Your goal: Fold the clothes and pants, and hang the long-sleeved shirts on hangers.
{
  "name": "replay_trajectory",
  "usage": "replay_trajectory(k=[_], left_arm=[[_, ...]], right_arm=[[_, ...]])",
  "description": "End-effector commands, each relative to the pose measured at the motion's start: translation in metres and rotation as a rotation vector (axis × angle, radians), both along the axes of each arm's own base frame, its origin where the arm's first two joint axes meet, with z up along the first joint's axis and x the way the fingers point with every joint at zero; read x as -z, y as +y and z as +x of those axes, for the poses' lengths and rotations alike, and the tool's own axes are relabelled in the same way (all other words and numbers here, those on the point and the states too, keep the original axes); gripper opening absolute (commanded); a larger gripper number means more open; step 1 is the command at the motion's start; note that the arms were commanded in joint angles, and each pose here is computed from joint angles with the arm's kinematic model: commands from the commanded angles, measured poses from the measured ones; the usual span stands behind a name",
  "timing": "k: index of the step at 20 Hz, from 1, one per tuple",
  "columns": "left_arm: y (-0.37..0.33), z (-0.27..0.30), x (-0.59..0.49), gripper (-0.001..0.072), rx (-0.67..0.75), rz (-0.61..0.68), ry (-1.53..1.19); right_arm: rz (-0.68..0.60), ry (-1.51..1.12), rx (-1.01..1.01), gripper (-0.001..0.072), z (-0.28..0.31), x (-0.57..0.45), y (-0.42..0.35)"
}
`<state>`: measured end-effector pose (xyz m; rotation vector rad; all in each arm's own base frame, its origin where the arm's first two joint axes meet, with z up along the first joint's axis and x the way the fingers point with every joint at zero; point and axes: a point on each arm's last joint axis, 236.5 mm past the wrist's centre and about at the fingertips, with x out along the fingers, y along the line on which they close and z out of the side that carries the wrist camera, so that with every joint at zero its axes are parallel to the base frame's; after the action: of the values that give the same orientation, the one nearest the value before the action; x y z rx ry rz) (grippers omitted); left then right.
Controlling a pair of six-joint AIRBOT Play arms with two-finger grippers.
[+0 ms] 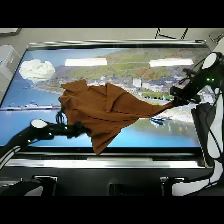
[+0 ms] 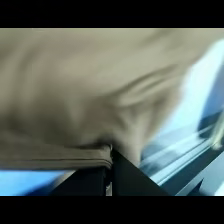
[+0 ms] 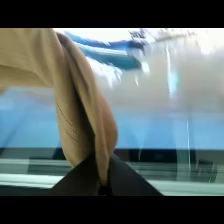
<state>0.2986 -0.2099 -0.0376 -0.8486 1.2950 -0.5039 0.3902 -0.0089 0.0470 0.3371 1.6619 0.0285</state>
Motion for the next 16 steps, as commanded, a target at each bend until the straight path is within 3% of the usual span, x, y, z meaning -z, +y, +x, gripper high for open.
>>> replay_trajectory(k=[1, 4, 6, 8, 13, 16], left_arm=[[0.039, 0.069, -0.147, 0.0022, -0.066, 0.046, -0.460], [0.109, 0.078, -0.389, 0.0023, -0.274, 0.112, -1.037], [0.137, 0.030, -0.529, 0.0023, -0.405, 0.167, -1.380], [0.133, -0.033, -0.611, 0.0023, -0.436, 0.200, -1.610], [0.109, -0.149, -0.687, 0.0022, -0.468, 0.172, -1.891], [0.112, -0.176, -0.704, 0.0022, -0.535, 0.118, -1.946]], right_arm=[[-0.024, -0.342, 0.024, 0.0034, 0.036, -0.068, 0.000], [-0.106, -0.943, 0.055, 0.0034, 0.063, -0.234, -0.006], [-0.160, -1.342, 0.080, 0.0034, 0.035, -0.361, -0.006], [-0.240, -1.630, 0.116, 0.0035, -0.025, -0.453, -0.010], [-0.335, -1.808, 0.129, 0.0035, -0.145, -0.512, -0.003], [-0.362, -1.904, 0.154, 0.0035, -0.185, -0.534, -0.002]])
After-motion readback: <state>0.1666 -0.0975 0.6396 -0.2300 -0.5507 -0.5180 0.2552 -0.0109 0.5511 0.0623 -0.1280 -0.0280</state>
